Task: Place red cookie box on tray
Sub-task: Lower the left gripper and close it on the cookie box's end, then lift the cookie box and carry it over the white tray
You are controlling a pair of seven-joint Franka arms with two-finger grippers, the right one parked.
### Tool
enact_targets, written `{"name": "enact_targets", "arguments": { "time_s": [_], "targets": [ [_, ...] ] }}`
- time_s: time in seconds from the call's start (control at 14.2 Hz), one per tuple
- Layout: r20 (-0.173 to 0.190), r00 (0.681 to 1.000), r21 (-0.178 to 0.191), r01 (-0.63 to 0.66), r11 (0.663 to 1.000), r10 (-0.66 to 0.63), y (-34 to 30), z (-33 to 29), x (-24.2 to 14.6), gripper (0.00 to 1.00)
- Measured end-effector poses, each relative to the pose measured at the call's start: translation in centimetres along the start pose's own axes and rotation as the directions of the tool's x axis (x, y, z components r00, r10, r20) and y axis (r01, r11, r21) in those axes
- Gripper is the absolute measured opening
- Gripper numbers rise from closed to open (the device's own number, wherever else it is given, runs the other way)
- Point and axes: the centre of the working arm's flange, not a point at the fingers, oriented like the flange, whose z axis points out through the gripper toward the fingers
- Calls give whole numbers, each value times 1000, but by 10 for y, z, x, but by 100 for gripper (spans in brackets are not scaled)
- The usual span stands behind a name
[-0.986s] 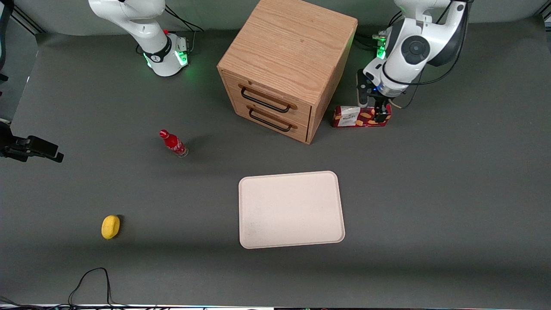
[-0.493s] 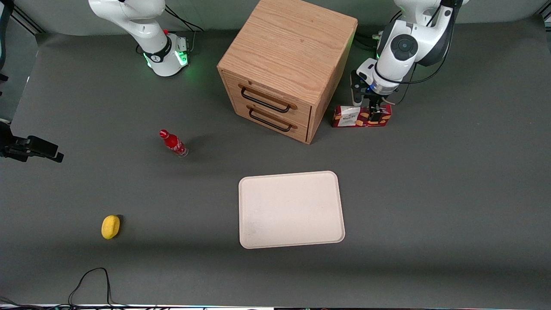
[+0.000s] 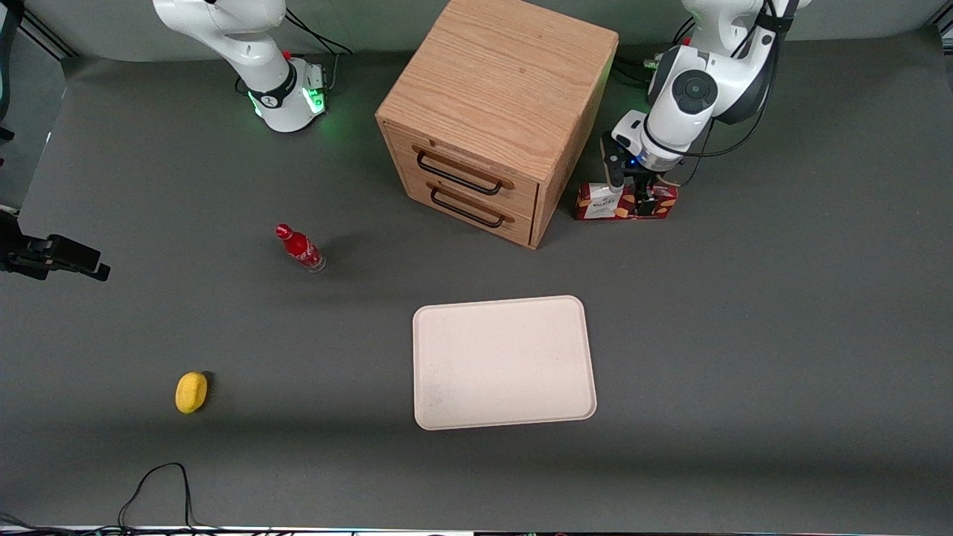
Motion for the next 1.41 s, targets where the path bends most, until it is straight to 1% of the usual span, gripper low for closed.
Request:
{"name": "enact_targets", "arguments": {
  "time_s": [0.07,0.14,0.28,0.35,0.42,0.49,0.56,0.77,0.85,1.13,1.27,1.41],
  "targets": [
    [-2,1000,3,0,1000,0,0,1,1,97],
    [-6,1000,9,-1,1000,1,0,1,2,90],
    [-15,1000,20,-7,1000,7,0,3,5,70],
    [-16,1000,18,-10,1000,10,1,5,6,70],
    [-17,1000,16,-11,1000,11,1,6,6,62],
    [-17,1000,11,-11,1000,11,2,8,6,51],
    [-16,1000,8,-11,1000,11,2,9,6,37],
    [-16,1000,4,-11,1000,11,2,11,6,5],
    [-16,1000,4,-11,1000,11,2,11,6,3],
    [-21,1000,11,7,1000,-7,-3,8,2,3],
    [-36,998,36,48,998,-47,-15,-2,-6,3],
    [-69,992,64,114,991,-110,-38,-21,-17,3]
  ]
}}
